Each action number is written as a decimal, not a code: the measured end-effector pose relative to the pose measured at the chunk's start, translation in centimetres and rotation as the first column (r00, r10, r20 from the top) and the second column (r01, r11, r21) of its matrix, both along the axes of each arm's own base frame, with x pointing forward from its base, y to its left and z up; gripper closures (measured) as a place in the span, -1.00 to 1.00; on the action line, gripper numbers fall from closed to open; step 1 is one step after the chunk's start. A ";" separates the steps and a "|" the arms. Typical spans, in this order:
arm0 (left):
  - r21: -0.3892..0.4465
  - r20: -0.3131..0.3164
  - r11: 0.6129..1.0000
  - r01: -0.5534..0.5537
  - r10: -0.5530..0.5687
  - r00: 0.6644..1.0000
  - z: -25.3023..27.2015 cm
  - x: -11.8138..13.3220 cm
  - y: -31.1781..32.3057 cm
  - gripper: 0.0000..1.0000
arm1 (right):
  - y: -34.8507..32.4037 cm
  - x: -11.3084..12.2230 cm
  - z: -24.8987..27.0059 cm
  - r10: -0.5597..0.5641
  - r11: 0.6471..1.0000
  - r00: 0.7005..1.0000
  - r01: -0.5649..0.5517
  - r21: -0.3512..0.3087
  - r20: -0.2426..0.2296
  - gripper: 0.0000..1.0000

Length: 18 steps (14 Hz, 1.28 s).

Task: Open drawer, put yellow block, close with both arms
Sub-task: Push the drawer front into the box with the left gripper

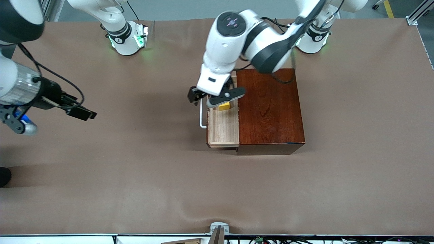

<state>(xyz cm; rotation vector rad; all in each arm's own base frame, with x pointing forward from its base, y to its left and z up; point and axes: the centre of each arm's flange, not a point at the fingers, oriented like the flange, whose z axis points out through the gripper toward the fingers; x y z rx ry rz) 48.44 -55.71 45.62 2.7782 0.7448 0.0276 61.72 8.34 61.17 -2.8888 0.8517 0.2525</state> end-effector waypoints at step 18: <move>0.056 0.053 0.938 -0.341 0.338 0.940 -17.6 -3.8 -8.4 -1.00 | -10.2 -6.0 2.1 0.486 0.873 0.866 -0.479 -0.090 0.118 -1.00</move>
